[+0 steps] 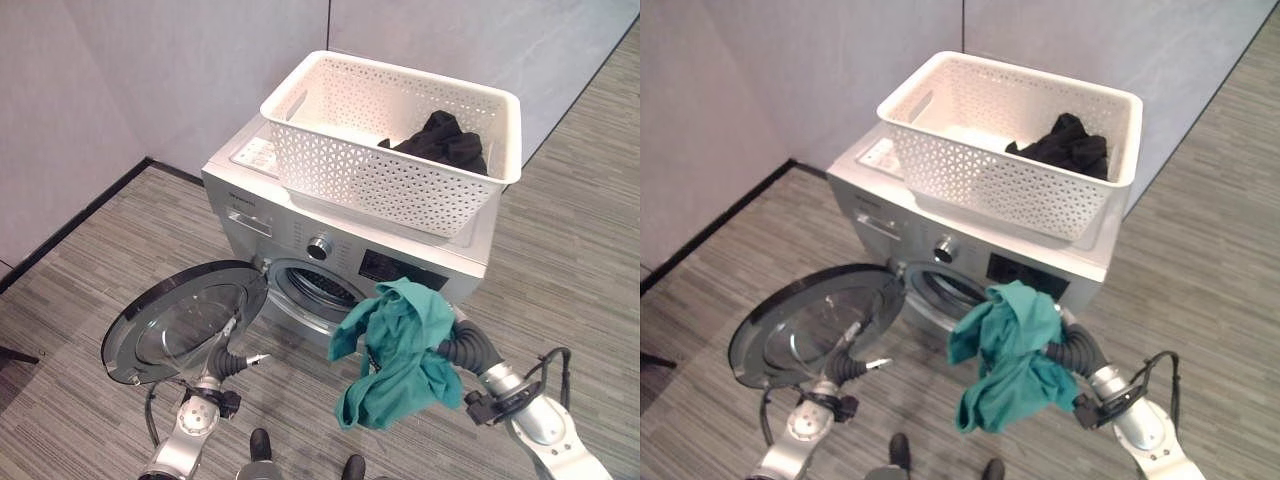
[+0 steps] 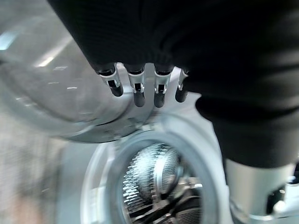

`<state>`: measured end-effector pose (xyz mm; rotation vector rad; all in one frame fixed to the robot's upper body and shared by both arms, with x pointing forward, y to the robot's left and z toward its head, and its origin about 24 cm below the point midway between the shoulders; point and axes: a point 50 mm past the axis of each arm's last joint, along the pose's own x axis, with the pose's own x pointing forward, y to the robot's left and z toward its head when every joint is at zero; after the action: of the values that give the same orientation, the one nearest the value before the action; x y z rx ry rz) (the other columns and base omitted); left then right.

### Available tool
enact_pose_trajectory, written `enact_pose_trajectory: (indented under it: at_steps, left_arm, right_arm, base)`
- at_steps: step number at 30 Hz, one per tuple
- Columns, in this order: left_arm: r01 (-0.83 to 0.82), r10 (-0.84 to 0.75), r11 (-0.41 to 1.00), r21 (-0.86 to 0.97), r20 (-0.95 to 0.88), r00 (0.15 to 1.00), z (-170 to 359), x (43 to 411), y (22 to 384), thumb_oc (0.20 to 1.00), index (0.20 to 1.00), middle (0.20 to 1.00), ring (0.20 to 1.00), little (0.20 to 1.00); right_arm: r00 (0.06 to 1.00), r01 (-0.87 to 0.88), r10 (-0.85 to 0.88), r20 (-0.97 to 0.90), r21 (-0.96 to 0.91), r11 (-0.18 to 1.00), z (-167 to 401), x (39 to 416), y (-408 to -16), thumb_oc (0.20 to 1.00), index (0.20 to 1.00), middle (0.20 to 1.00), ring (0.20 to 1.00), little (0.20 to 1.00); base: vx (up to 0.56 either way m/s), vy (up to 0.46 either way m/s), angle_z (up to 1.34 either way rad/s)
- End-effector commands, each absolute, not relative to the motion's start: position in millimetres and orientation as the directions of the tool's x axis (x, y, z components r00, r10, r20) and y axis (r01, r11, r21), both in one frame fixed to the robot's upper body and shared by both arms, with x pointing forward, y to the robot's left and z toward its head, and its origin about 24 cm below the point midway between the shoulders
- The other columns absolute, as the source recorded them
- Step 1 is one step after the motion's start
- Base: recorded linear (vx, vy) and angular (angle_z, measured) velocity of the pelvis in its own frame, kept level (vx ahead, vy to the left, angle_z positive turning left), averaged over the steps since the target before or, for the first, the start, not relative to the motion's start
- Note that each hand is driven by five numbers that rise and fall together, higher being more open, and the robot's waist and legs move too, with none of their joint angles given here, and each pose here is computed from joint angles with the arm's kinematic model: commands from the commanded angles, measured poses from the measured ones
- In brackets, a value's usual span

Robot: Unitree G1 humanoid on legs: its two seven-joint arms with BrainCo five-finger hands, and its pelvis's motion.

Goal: Grab the laundry basket,head to the washer,open it,put in the laundry and shut it.

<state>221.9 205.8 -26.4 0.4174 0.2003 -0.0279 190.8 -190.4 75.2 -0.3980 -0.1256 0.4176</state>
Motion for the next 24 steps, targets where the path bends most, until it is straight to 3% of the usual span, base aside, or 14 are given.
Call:
enact_pose_trajectory:
  at_steps: [1, 7, 10, 14, 24]
  left_arm:
    - [0.104, -0.046, 0.917, 0.385, -0.157, 0.987, -16, 232, 210, 1.0, 1.0, 1.0, 1.0, 1.0]
    - [0.281, -0.211, 0.893, 0.352, -0.224, 0.951, -24, 244, 182, 1.0, 1.0, 1.0, 1.0, 1.0]
    - [0.359, -0.31, 0.912, 0.201, -0.238, 0.921, -25, 248, 164, 1.0, 1.0, 1.0, 1.0, 1.0]
    - [0.383, -0.364, 0.923, 0.033, -0.251, 0.897, -30, 249, 149, 1.0, 1.0, 1.0, 1.0, 1.0]
    - [0.356, -0.377, 0.924, -0.141, -0.178, 0.909, -22, 265, 115, 1.0, 1.0, 1.0, 1.0, 1.0]
  right_arm:
    - [0.893, -0.368, 0.434, 0.122, -0.36, 0.857, 88, 199, -184, 0.2, 0.2, 0.2, 0.2, 0.2]
    - [0.883, -0.402, 0.459, 0.101, -0.344, 0.849, 83, 206, -176, 0.2, 0.2, 0.2, 0.2, 0.2]
    - [0.866, -0.435, 0.488, 0.11, -0.313, 0.844, 82, 210, -167, 0.2, 0.2, 0.2, 0.2, 0.2]
    - [0.848, -0.463, 0.515, 0.124, -0.297, 0.835, 84, 213, -159, 0.2, 0.2, 0.2, 0.2, 0.2]
    - [0.842, -0.485, 0.523, 0.13, -0.239, 0.841, 79, 211, -148, 0.2, 0.2, 0.2, 0.2, 0.2]
  base:
    - [0.0, 0.0, 0.0]
    - [0.01, 0.011, 0.0]
    - [0.01, 0.011, 0.0]
    - [0.0, 0.003, -0.01]
    - [0.01, -0.001, -0.01]
